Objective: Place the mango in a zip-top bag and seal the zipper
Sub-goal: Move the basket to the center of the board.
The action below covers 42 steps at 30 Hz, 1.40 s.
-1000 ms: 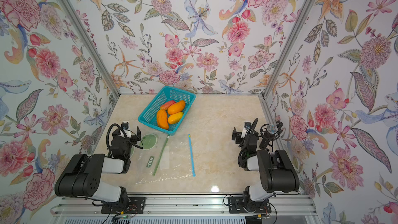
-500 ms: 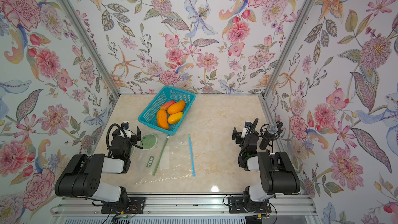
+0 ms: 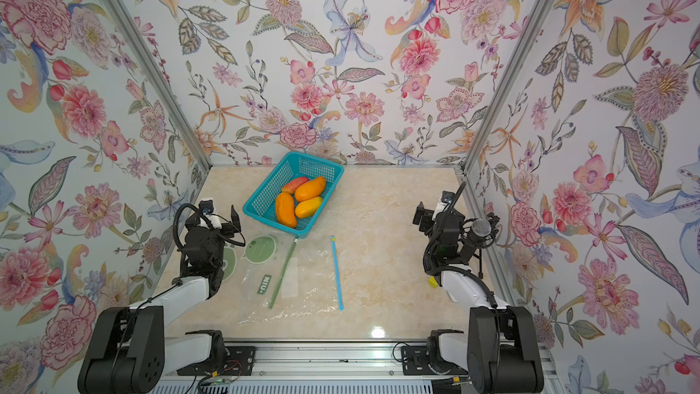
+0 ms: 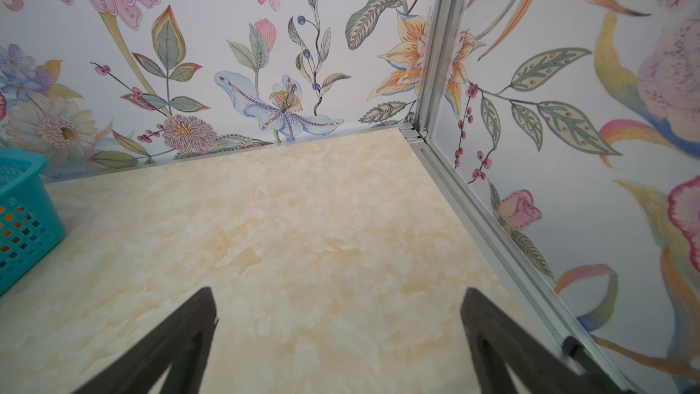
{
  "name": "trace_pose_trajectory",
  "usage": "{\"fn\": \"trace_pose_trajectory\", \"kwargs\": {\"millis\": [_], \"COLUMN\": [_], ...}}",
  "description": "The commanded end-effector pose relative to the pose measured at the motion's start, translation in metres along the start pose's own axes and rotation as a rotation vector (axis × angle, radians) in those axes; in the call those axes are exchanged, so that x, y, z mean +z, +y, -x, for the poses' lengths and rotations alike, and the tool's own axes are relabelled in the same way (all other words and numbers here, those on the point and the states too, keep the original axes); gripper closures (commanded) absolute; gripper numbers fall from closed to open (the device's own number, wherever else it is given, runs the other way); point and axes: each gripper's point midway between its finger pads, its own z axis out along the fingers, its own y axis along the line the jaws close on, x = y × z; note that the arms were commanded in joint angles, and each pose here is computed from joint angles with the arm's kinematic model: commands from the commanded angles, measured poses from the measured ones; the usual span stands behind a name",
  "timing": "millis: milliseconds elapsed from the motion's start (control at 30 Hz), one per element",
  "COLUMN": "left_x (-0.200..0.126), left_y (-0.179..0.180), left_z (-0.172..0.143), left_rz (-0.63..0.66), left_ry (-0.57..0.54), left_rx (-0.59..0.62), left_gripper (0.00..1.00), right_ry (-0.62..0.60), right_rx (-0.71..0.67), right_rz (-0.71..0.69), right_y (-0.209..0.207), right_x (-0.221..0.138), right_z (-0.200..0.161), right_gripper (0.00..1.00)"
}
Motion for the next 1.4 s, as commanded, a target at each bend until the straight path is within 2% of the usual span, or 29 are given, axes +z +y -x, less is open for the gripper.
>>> {"fn": "trace_pose_trajectory", "kwargs": {"millis": [0,200,333,467,633,767,933,1200,1367], "left_x": [-0.001,0.003,0.004,0.007,0.012,0.017,0.025,0.035,0.038], "left_y": [0.007,0.014,0.019,0.019,0.011,-0.001,-0.017,-0.035,-0.047], "left_z": [0.010,0.019,0.022,0.026,0.033,0.029,0.022,0.016,0.004], "left_rz": [0.045,0.093,0.123,0.130,0.088,0.035,-0.022,-0.045,-0.055], "left_ry": [0.016,0.033,0.039,0.047,0.046,0.070,0.104,0.149,0.219], "left_rx": [-0.085,-0.149,-0.209,-0.267,-0.300,-0.313,-0.323,-0.335,-0.362], "left_gripper": [0.01,0.01,0.01,0.01,0.01,0.01,0.01,0.01,0.01], "right_ry": [0.200,0.285,0.317,0.360,0.411,0.424,0.454,0.498,0.523], "right_rx": [0.015,0.030,-0.011,-0.037,-0.108,-0.112,-0.060,-0.006,-0.009], "right_rz": [-0.002,0.134,0.230,0.319,0.392,0.411,0.464,0.474,0.468], "right_y": [0.024,0.114,0.177,0.236,0.287,0.306,0.326,0.342,0.341], "right_x": [-0.002,0.012,0.027,0.053,0.100,0.137,0.166,0.183,0.185], "right_z": [-0.019,-0.011,-0.010,-0.014,-0.019,-0.022,-0.034,-0.063,-0.075], "right_gripper": [0.08,0.12,0.13,0.16,0.18,0.21,0.28,0.29,0.41]}}
